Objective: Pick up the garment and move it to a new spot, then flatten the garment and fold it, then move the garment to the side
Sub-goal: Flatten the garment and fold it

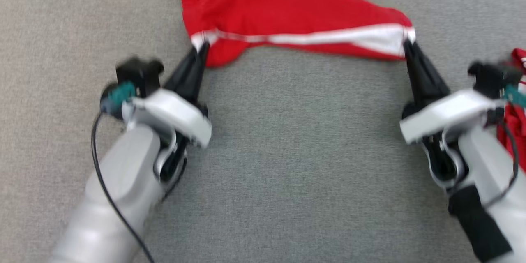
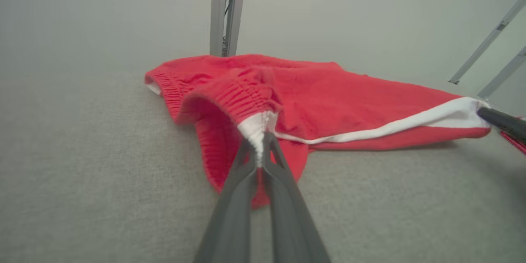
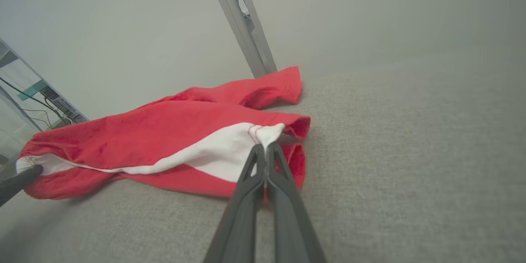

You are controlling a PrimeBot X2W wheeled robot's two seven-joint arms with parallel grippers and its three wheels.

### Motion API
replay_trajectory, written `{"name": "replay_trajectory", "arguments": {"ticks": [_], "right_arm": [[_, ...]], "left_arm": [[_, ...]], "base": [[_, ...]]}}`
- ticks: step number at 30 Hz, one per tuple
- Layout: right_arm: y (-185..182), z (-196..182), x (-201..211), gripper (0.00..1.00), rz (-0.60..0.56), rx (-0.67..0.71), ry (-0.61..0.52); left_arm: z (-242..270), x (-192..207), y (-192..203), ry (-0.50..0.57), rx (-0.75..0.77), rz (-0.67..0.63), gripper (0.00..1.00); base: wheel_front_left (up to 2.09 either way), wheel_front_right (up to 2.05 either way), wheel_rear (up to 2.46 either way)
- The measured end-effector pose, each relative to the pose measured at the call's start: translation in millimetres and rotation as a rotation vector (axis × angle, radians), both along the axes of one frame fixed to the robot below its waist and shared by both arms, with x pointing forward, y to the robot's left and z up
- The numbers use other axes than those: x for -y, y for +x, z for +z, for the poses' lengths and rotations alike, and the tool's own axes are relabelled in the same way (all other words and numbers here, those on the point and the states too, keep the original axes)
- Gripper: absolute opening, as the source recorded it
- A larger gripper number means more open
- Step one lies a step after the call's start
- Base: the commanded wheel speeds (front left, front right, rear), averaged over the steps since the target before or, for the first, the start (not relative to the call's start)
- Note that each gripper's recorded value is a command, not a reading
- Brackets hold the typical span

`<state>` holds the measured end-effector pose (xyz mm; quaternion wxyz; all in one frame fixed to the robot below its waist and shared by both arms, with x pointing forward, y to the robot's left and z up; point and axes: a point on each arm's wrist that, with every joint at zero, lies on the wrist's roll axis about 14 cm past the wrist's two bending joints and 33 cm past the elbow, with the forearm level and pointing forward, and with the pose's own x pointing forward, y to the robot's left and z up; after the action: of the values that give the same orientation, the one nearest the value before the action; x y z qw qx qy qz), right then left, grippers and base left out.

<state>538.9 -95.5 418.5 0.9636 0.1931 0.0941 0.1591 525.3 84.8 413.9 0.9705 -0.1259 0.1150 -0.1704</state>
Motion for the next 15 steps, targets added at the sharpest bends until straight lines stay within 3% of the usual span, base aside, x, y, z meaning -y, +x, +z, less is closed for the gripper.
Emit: {"name": "replay_trajectory", "arguments": {"ticks": [15], "right_arm": [[-128,7,38,0.00,-0.085,-0.069,0.007]], "left_arm": [[-6,-15,-118,0.045,-0.153,-0.084,0.00]], "base": [[0.00,0.00,0.00]]}}
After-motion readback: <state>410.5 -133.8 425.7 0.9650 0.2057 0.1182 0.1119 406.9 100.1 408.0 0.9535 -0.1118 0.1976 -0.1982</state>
